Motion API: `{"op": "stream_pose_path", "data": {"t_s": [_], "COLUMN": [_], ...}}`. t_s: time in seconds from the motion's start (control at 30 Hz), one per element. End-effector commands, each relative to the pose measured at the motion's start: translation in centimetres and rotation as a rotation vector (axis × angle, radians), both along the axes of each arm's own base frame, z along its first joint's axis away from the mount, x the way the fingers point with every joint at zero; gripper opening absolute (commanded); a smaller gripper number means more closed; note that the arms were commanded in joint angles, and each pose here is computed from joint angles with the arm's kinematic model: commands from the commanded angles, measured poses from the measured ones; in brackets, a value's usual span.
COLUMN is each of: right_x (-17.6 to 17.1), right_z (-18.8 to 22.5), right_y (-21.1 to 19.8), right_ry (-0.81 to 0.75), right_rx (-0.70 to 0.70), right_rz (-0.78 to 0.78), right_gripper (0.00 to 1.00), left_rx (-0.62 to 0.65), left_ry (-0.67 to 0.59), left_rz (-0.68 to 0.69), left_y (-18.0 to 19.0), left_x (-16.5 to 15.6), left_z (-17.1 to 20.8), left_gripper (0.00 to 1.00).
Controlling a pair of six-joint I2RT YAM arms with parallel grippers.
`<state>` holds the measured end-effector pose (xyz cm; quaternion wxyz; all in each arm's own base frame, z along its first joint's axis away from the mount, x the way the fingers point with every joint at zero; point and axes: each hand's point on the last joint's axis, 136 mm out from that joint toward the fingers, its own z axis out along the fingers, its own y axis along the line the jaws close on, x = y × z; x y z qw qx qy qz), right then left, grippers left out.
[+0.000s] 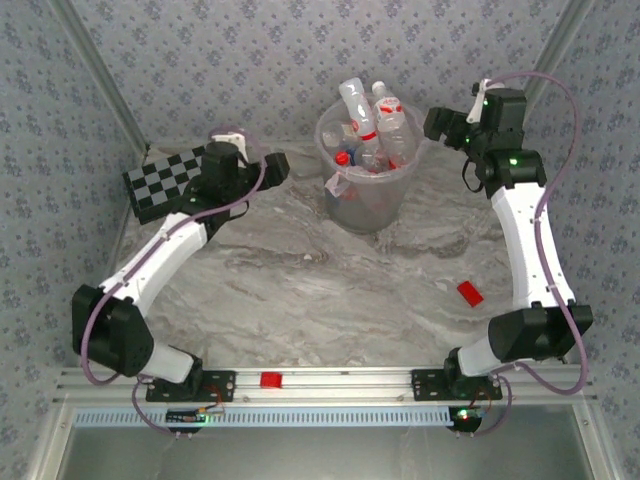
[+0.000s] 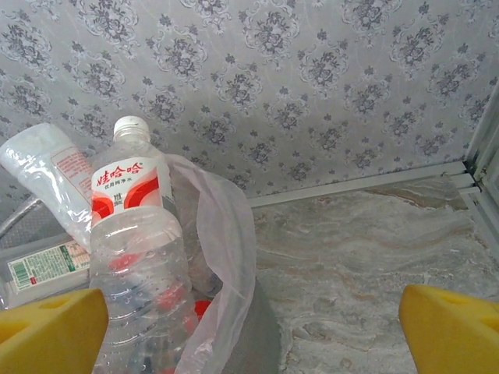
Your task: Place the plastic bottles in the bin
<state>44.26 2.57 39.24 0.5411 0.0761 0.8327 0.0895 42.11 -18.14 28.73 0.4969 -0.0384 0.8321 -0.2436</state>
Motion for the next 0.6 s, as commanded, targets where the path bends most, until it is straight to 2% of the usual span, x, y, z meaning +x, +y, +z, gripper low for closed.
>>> {"op": "stream_pose_path", "data": {"t_s": [0.0,0.07,0.17,0.23,0.4,0.57], "right_x": [-1.3,-2.1,-4.0,-5.5,-8.5,-10.3], "right_z": [-2.1,-4.5,-9.2,-12.9,-19.7,-26.6], "right_y": [-1.7,-3.3,-4.8,-5.6,-5.9,-3.7], "right_ry": [0.03,0.056,0.085,0.106,0.112,0.221], "right_rx": [-0.031,-0.04,-0.076,-0.088,-0.128,-0.298], "right_rz": [-0.048,-0.108,-0.169,-0.209,-0.227,-0.13], "right_gripper": [1.0,1.0,1.0,1.0,1.0,1.0], "left_rx": [0.098,0.201,0.381,0.457,0.566,0.658], "left_ry": [-0.003,-0.005,0.021,0.047,0.091,0.09], "left_rz": [0.032,0.055,0.223,0.308,0.437,0.522], "left_y": [2.1,3.9,8.8,11.3,15.4,18.4], "left_x": [-1.6,-2.8,-4.3,-5.0,-6.1,-6.4], "left_z": [-0.7,-1.3,-2.8,-4.2,-8.2,-12.0], "left_gripper": [0.97,1.0,1.0,1.0,1.0,1.0]}}
